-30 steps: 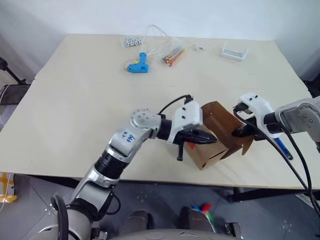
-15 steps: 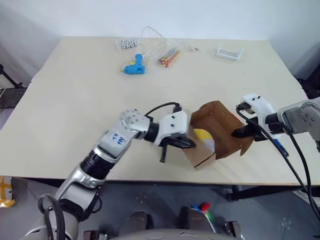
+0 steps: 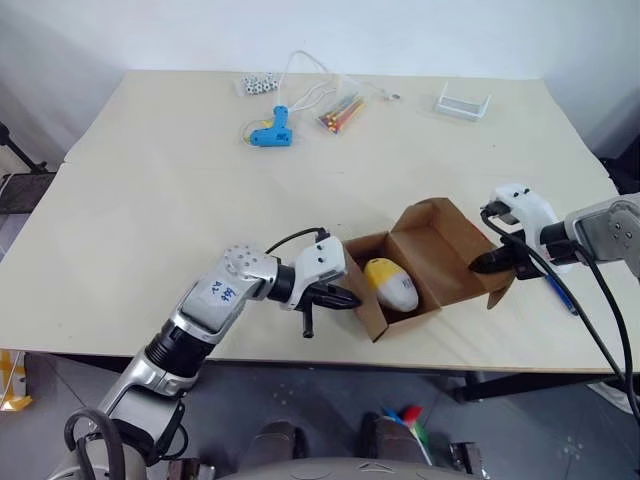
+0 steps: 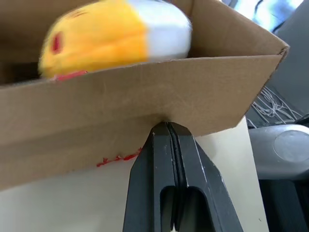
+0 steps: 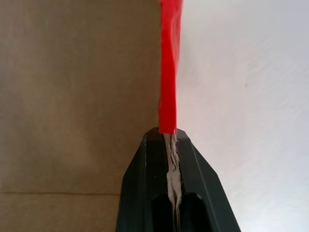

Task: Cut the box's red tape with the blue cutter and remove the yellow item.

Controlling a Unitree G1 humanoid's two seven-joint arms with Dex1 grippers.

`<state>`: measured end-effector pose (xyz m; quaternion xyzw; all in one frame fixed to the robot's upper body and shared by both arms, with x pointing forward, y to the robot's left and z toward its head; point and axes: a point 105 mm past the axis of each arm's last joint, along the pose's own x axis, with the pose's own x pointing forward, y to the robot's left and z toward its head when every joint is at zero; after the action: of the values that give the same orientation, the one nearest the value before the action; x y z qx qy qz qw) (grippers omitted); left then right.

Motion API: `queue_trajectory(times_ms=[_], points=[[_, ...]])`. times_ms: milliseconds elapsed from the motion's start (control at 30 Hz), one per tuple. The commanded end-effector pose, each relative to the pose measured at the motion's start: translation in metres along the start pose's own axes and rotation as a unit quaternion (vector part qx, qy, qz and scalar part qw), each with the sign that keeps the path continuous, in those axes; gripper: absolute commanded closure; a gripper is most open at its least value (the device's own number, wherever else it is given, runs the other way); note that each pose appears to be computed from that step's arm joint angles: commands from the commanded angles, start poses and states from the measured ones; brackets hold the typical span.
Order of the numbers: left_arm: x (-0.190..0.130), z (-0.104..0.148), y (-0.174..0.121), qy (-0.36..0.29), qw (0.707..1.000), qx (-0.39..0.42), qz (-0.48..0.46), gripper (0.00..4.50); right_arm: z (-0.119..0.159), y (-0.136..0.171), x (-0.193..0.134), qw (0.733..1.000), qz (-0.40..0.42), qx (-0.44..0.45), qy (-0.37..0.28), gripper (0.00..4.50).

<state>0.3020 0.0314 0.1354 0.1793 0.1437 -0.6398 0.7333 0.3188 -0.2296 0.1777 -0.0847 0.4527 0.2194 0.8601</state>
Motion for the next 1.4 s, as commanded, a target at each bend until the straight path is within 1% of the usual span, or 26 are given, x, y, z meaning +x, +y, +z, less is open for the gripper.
queue_trajectory(times_ms=[33, 100, 233, 333, 433, 500, 567, 600, 633, 700, 833, 867, 933, 967, 1033, 1067, 1100, 1133, 1167, 1200, 1267, 1333, 1400], points=[[-0.004, 0.018, 0.009, -0.033, 0.999, 0.023, 0.036, 4.50, 0.005, 0.008, -0.001, 1.000, 0.009, -0.003, -0.015, 4.48], [-0.005, 0.020, 0.013, -0.037, 0.998, 0.022, 0.047, 4.50, 0.003, 0.012, 0.003, 1.000, 0.018, -0.003, -0.017, 4.48], [-0.008, 0.009, 0.015, -0.013, 0.999, 0.011, 0.051, 4.50, 0.001, 0.018, 0.009, 0.999, 0.034, 0.004, -0.033, 4.48], [-0.011, 0.004, 0.016, -0.005, 0.999, -0.001, 0.051, 4.50, 0.000, 0.023, 0.007, 0.998, 0.044, 0.003, -0.046, 3.83], [-0.016, -0.004, 0.020, 0.005, 0.998, -0.008, 0.067, 3.89, 0.005, 0.025, -0.003, 0.995, 0.050, 0.002, -0.081, 2.81], [-0.022, -0.009, 0.023, 0.012, 0.997, -0.008, 0.075, 3.35, 0.010, 0.025, -0.014, 0.993, 0.055, 0.004, -0.108, 2.17], [-0.039, -0.008, 0.034, 0.002, 0.995, 0.005, 0.103, 2.72, 0.015, 0.019, -0.033, 0.986, 0.048, -0.010, -0.158, 1.48], [-0.054, -0.007, 0.042, -0.007, 0.992, 0.018, 0.124, 2.44, 0.015, 0.017, -0.046, 0.979, 0.048, -0.041, -0.196, 1.13], [-0.066, -0.008, 0.045, -0.011, 0.991, 0.016, 0.131, 2.11, 0.016, 0.019, -0.057, 0.968, 0.059, -0.080, -0.232, 0.76], [-0.094, -0.015, 0.045, -0.010, 0.991, 0.018, 0.134, 1.47, 0.011, 0.021, -0.077, 0.941, 0.081, -0.156, -0.288, 0.04], [-0.146, -0.039, 0.038, -0.002, 0.990, 0.012, 0.143, 0.21, -0.008, 0.017, -0.094, 0.918, 0.085, -0.238, -0.307, 0.00], [-0.157, -0.045, 0.036, -0.001, 0.989, 0.007, 0.150, 0.07, -0.010, 0.018, -0.097, 0.911, 0.090, -0.255, -0.311, 0.00], [-0.184, -0.061, 0.032, 0.007, 0.984, 0.006, 0.177, 0.07, -0.009, 0.014, -0.100, 0.897, 0.070, -0.301, -0.316, 0.00], [-0.196, -0.069, 0.031, 0.011, 0.981, 0.010, 0.196, 0.07, -0.006, 0.013, -0.101, 0.886, 0.060, -0.320, -0.330, 0.00], [-0.214, -0.083, 0.027, 0.020, 0.975, 0.000, 0.219, 0.07, 0.001, 0.014, -0.104, 0.873, 0.059, -0.328, -0.357, 0.00], [-0.226, -0.097, 0.018, 0.040, 0.975, -0.020, 0.218, 0.07, 0.003, 0.027, -0.106, 0.863, 0.094, -0.330, -0.371, 0.00], [-0.237, -0.110, 0.004, 0.058, 0.975, -0.058, 0.207, 0.07, 0.003, 0.041, -0.105, 0.848, 0.117, -0.352, -0.379, 0.00], [-0.245, -0.118, -0.006, 0.069, 0.974, -0.084, 0.198, 0.07, 0.003, 0.051, -0.105, 0.837, 0.131, -0.368, -0.383, 0.00], [-0.251, -0.120, -0.014, 0.074, 0.973, -0.100, 0.196, 0.07, -0.003, 0.063, -0.102, 0.832, 0.160, -0.380, -0.372, 0.00], [-0.254, -0.120, -0.017, 0.074, 0.972, -0.107, 0.196, 0.07, -0.007, 0.069, -0.100, 0.831, 0.176, -0.385, -0.362, 0.00], [-0.251, -0.099, -0.018, 0.065, 0.976, -0.096, 0.186, 0.07, -0.018, 0.085, -0.094, 0.820, 0.207, -0.408, -0.344, 0.00], [-0.234, -0.067, -0.016, 0.048, 0.984, -0.084, 0.150, 0.07, -0.018, 0.091, -0.095, 0.814, 0.208, -0.411, -0.352, 0.00], [-0.212, -0.037, -0.015, 0.040, 0.992, -0.054, 0.103, 0.07, -0.018, 0.091, -0.097, 0.816, 0.206, -0.408, -0.353, 0.00]])
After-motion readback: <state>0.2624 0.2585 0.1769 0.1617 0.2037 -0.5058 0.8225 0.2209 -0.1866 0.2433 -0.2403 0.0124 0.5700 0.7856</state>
